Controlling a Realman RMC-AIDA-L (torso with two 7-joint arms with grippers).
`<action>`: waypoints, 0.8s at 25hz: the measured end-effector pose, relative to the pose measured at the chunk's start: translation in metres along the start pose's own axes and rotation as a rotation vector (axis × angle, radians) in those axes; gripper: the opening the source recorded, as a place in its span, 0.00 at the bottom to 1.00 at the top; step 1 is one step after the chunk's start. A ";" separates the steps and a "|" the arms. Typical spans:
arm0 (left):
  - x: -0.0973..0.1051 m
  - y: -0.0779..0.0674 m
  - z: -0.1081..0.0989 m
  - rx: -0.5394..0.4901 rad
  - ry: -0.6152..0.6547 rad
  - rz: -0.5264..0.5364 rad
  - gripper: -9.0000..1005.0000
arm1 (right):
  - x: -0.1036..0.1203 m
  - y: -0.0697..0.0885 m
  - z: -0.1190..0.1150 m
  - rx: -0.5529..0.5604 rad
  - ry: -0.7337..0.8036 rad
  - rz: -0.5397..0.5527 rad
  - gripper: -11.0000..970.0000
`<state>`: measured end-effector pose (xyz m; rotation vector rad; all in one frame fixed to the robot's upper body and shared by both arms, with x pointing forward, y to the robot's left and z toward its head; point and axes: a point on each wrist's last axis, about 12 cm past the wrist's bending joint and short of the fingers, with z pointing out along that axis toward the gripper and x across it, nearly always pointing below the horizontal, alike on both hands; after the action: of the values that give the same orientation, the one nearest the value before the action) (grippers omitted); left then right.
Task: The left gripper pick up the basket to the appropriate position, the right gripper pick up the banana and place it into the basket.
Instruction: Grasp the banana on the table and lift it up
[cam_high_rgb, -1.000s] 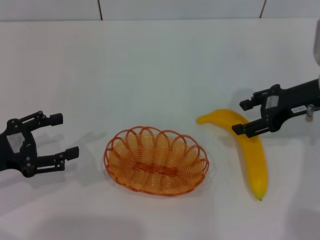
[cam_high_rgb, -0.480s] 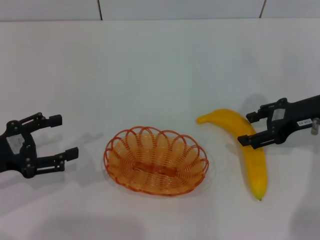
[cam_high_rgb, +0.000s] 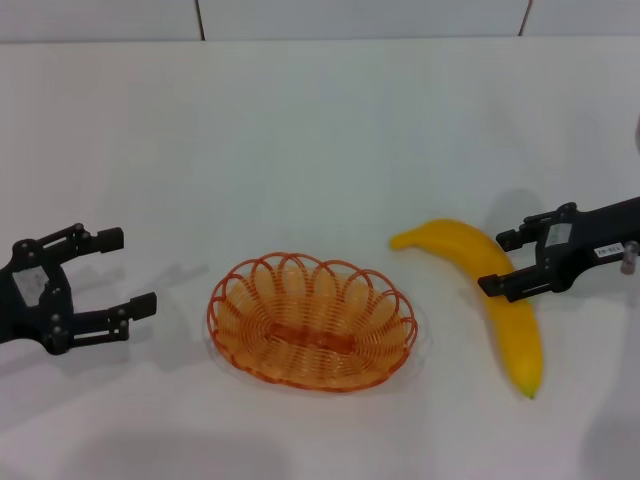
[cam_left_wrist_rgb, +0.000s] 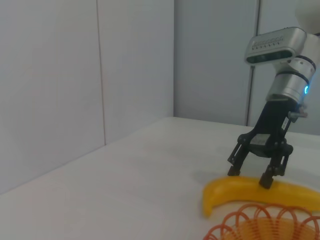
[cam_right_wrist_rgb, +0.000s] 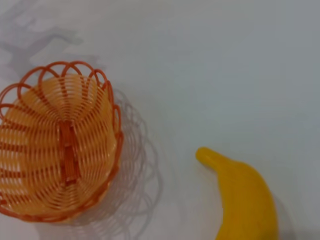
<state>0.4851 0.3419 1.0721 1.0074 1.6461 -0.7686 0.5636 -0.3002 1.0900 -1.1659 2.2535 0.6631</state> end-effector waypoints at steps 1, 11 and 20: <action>0.000 0.000 0.000 0.000 0.000 0.000 0.90 | 0.000 -0.001 0.000 0.007 0.003 0.002 0.82; 0.000 0.000 0.000 -0.002 0.000 0.000 0.90 | 0.003 -0.009 -0.002 0.075 0.055 0.047 0.82; 0.000 0.000 -0.001 -0.003 0.000 0.000 0.90 | 0.005 -0.013 -0.009 0.094 0.044 0.062 0.82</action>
<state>0.4848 0.3424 1.0721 1.0050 1.6466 -0.7667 0.5706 -0.3154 1.0912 -1.0790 2.3390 0.5539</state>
